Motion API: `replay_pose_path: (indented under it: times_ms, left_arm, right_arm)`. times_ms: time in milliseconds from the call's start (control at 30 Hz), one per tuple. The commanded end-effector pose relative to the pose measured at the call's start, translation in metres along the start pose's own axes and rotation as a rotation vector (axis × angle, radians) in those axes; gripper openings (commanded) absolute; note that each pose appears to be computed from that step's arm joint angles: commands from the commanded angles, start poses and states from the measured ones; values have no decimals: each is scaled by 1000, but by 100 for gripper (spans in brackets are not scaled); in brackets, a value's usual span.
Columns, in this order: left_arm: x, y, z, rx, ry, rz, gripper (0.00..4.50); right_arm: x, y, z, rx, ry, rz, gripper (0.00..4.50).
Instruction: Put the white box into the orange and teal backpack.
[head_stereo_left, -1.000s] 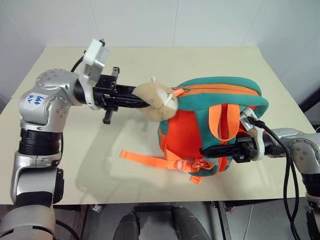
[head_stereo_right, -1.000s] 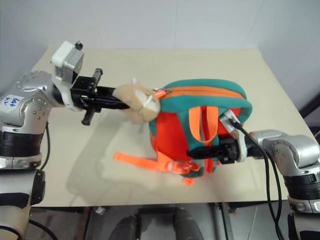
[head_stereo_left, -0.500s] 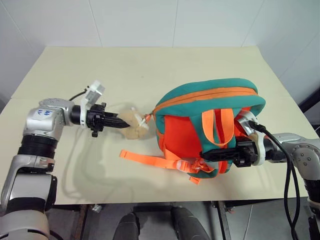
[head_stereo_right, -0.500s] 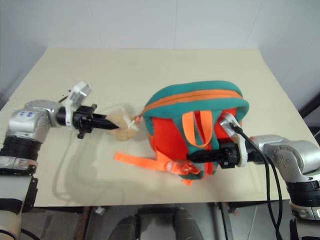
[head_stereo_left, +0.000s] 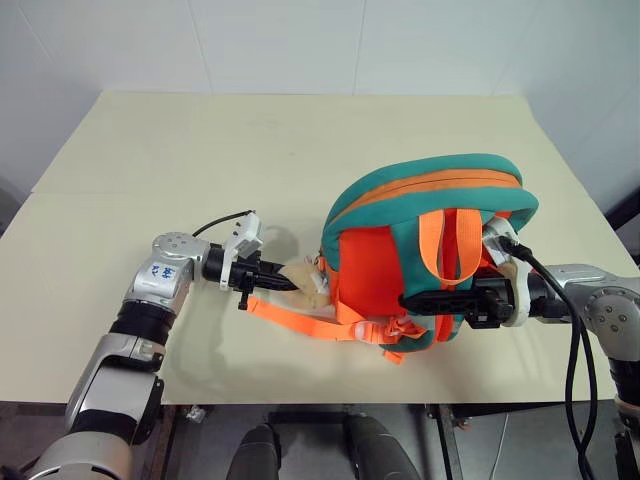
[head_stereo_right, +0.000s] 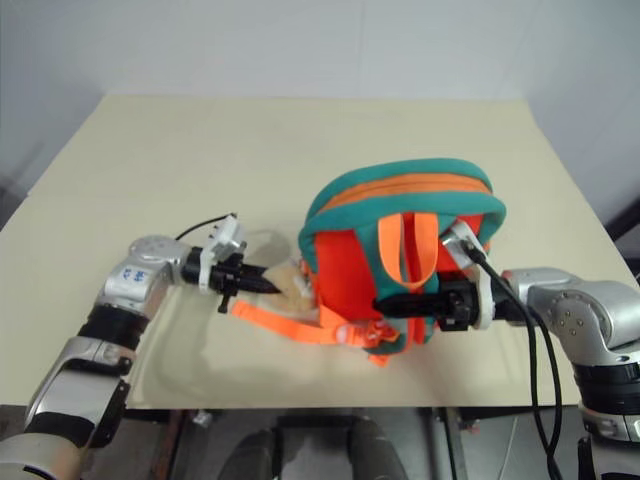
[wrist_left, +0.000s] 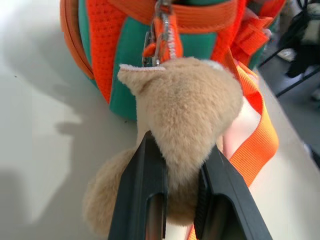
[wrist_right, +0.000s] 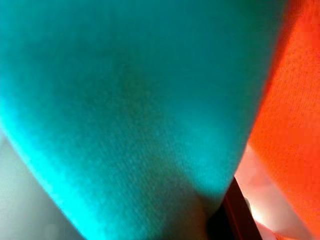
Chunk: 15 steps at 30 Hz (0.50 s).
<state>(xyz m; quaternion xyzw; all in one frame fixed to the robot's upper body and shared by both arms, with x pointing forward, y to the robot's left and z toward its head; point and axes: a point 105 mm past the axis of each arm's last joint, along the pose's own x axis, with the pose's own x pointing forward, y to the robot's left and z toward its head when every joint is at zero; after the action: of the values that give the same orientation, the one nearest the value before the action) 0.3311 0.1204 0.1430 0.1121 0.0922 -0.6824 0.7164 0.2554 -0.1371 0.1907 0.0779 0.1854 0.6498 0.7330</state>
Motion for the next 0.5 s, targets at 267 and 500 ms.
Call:
replay_pose_path:
  times_ms: [267, 500]
  left_arm:
    - [-54, -33, 27, 146, -135, 231, 184]
    - [-70, -51, 11, 42, -88, 278, 405]
  right_arm:
    - [-12, 11, 20, -381, -120, -218, 323]
    - [-41, 11, 10, -456, -182, -412, 450]
